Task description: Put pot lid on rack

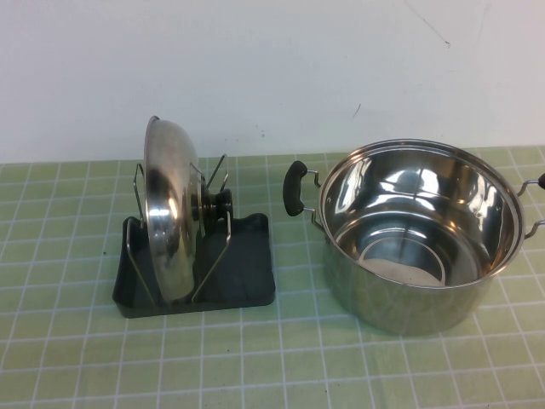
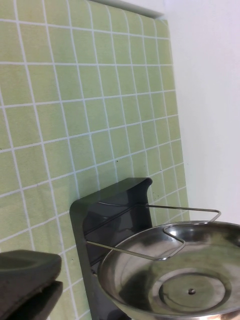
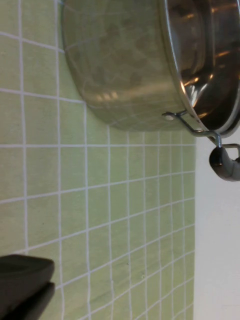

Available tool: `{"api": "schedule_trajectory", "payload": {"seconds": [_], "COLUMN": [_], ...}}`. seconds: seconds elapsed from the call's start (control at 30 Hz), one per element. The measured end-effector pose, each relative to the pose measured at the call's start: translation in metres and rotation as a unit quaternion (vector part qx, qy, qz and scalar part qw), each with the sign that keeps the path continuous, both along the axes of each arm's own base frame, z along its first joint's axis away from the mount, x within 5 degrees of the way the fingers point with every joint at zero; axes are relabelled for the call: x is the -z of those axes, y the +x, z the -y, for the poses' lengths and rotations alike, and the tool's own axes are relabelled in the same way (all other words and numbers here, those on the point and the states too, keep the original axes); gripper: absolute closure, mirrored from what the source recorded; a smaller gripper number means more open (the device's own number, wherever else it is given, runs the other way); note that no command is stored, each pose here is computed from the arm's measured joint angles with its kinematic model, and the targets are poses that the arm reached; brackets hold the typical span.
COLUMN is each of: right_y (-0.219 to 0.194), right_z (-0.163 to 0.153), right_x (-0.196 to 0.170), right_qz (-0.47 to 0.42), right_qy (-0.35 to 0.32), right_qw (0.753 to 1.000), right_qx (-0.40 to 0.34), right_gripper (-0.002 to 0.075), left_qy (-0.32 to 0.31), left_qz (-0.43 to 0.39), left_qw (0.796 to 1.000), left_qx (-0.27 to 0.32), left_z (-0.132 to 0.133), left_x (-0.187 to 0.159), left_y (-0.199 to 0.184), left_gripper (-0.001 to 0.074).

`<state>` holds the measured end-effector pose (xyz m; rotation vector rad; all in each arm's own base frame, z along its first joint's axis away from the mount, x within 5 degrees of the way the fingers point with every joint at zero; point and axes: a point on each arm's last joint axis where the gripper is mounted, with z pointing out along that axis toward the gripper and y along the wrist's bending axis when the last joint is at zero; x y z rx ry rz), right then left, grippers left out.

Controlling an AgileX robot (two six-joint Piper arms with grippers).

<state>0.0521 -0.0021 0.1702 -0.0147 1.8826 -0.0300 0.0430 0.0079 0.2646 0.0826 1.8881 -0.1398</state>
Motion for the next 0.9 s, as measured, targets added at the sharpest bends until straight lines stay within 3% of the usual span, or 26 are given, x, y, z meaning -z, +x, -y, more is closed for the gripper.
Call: {"api": "schedule_trajectory", "payload": {"seconds": [0.9], "right_y": [-0.0004], "right_z": [0.0007], "right_x": [0.0007], "right_qz": [-0.006], "right_qy": [0.016], "right_qw": [1.0], "right_qx": [0.003], "right_gripper": [0.0727], "left_qy": [0.0], "left_qz": [0.0], "left_qw": [1.0], "left_qx": [0.0], "left_z": [0.0], "left_x": [0.0], "left_y": [0.0], "left_gripper": [0.0736]}}
